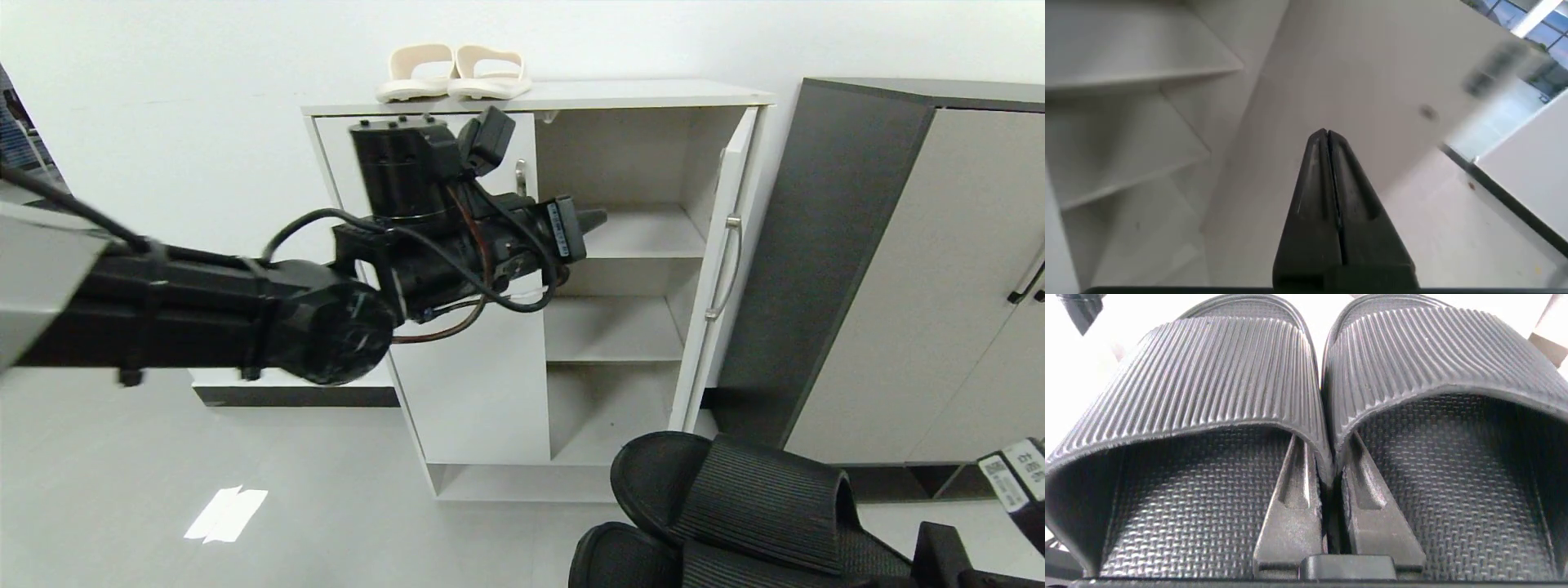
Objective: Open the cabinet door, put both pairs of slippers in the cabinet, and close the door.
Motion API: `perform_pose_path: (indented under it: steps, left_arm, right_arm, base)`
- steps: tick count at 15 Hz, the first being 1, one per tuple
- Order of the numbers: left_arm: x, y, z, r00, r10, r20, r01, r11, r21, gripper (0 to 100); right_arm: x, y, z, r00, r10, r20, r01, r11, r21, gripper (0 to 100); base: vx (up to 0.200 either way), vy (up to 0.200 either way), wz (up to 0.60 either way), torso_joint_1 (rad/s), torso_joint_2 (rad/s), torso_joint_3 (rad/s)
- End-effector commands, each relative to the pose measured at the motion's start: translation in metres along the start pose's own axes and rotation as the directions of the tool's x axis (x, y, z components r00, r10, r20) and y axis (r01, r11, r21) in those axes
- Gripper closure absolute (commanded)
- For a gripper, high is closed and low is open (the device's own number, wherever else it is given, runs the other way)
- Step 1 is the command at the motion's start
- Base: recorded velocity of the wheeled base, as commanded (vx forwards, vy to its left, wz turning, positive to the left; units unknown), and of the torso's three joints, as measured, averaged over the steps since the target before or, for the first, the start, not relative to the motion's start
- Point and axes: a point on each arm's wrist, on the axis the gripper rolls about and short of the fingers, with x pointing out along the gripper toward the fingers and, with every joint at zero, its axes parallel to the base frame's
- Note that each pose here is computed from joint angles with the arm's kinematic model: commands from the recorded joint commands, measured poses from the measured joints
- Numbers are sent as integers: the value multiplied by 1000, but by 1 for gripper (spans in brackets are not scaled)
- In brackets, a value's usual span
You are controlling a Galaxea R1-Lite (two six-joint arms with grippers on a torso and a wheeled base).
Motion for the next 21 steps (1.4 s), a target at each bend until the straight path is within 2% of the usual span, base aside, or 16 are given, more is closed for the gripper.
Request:
perform_pose_path:
  steps: [1, 2, 6, 7, 8, 10, 12, 13, 14, 15, 16, 17, 18, 19, 20, 21]
  left_arm:
    - [63, 36, -37, 999, 27, -18, -27, 1000, -8, 100]
    - [74, 32, -40, 1000, 12, -21, -12, 1000, -8, 100]
    - [97, -15, -43, 991, -113, -71, 112, 993, -22, 100]
    - [98, -36, -46, 984, -161, -80, 160, 987, -25, 100]
    - [98, -51, -49, 978, -190, -84, 189, 982, -27, 100]
    - [92, -73, -42, 970, -232, -73, 231, 973, -32, 100]
    - [79, -91, -36, 961, -266, -79, 263, 963, -52, 100]
    - [74, -91, -35, 962, -263, -81, 259, 964, -52, 100]
    - [70, -86, -29, 966, -251, -58, 248, 968, -42, 100]
    - [64, -75, -20, 974, -223, -30, 222, 975, -29, 100]
    - [49, -56, 1, 989, -143, 26, 142, 990, 18, 100]
    - [25, -33, 26, 996, -7, 93, -3, 994, 110, 100]
    - [-11, -12, 49, 974, 157, 162, -188, 963, 192, 100]
    - [-53, -3, 62, 937, 285, 203, -325, 923, 207, 100]
    - [-102, -8, 66, 898, 379, 225, -423, 884, 198, 100]
    - [-155, -16, 60, 845, 479, 240, -524, 830, 190, 100]
  right_arm:
    - [1, 0, 0, 1000, 0, -2, 0, 1000, 0, 100]
    - [1, 0, 0, 1000, 0, -2, 0, 1000, 0, 100]
    - [1, 0, 0, 1000, 0, -2, 0, 1000, 0, 100]
    - [1, 0, 0, 1000, -1, -2, 1, 1000, 0, 100]
    - [0, 0, -1, 1000, -1, -3, 1, 1000, 0, 100]
    - [0, 0, -1, 1000, -1, -3, 1, 1000, 0, 100]
    - [0, 0, -1, 1000, -1, -3, 1, 1000, 0, 100]
    - [0, 0, -1, 1000, -1, -3, 1, 1000, 0, 100]
    - [1, 0, -1, 1000, -1, -5, 1, 1000, 1, 100]
    - [1, -1, -1, 1000, -3, -6, 3, 1000, 1, 100]
    - [2, -2, -1, 1000, -13, -9, 13, 1000, 5, 100]
    - [6, -5, 1, 999, -40, -10, 40, 999, 9, 100]
    - [9, -10, 5, 997, -79, -2, 79, 997, 15, 100]
    - [12, -13, 8, 994, -109, 6, 108, 994, 18, 100]
    - [13, -14, 10, 991, -135, 12, 135, 991, 18, 100]
    - [12, -14, 11, 987, -159, 18, 159, 987, 18, 100]
  base:
    - [0, 0, 0, 0, 0, 0]
    - [0, 0, 0, 0, 0, 0]
    - [0, 0, 0, 0, 0, 0]
    - [0, 0, 0, 0, 0, 0]
    - [0, 0, 0, 0, 0, 0]
    - [0, 0, 0, 0, 0, 0]
    - [0, 0, 0, 0, 0, 0]
    - [0, 0, 0, 0, 0, 0]
    - [0, 0, 0, 0, 0, 0]
    - [0, 0, 0, 0, 0, 0]
    - [0, 0, 0, 0, 0, 0]
    - [0, 0, 0, 0, 0, 0]
    - [0, 0, 0, 0, 0, 0]
    - [0, 0, 0, 0, 0, 0]
    - [0, 0, 0, 0, 0, 0]
    - [0, 0, 0, 0, 0, 0]
